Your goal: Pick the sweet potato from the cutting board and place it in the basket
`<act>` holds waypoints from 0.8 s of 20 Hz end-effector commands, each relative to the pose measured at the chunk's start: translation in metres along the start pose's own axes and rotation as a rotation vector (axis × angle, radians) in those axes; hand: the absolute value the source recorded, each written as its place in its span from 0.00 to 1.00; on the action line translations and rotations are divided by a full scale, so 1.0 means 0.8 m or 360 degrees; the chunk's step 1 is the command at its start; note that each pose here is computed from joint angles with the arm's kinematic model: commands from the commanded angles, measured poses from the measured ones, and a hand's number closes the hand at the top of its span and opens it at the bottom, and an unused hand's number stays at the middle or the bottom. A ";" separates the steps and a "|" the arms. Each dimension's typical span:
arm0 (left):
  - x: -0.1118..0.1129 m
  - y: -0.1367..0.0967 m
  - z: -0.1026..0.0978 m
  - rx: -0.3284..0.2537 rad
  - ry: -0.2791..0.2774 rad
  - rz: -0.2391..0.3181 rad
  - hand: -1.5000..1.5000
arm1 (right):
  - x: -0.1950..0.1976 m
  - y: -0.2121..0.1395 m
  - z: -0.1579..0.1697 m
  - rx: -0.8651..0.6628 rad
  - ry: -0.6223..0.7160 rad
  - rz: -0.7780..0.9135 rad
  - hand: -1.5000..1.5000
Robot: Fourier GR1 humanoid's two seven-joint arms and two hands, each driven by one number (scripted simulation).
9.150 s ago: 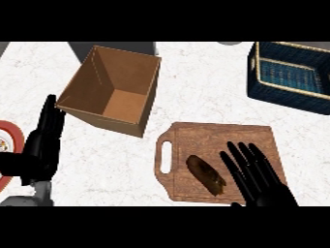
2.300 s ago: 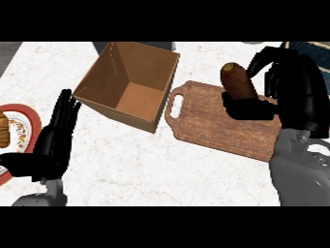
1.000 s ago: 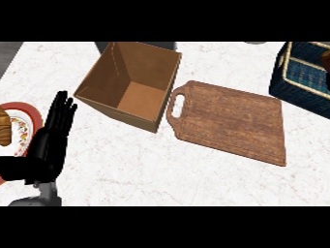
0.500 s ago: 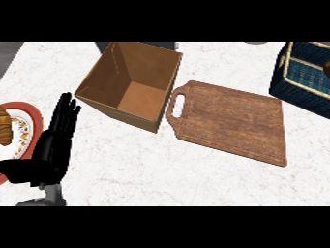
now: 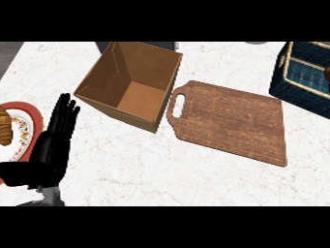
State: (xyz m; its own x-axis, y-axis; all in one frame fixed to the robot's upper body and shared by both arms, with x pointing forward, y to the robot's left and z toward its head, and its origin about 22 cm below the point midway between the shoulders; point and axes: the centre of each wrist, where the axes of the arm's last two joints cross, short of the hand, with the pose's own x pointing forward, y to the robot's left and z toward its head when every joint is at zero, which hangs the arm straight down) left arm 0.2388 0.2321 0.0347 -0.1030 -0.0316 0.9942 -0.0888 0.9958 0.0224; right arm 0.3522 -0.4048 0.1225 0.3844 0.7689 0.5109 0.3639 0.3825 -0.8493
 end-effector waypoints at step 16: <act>0.001 -0.006 -0.001 -0.0025 0.0016 0.0013 0.50 | -0.055 0.006 -0.022 -0.0088 0.0033 -0.0217 0.00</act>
State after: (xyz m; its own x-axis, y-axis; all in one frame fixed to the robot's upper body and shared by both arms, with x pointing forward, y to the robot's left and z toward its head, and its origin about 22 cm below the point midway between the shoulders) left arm 0.2398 0.2324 0.0340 -0.1024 -0.0276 0.9944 -0.0864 0.9961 0.0188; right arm 0.3518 -0.4440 0.0994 0.3917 0.7148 0.5793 0.4051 0.4313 -0.8062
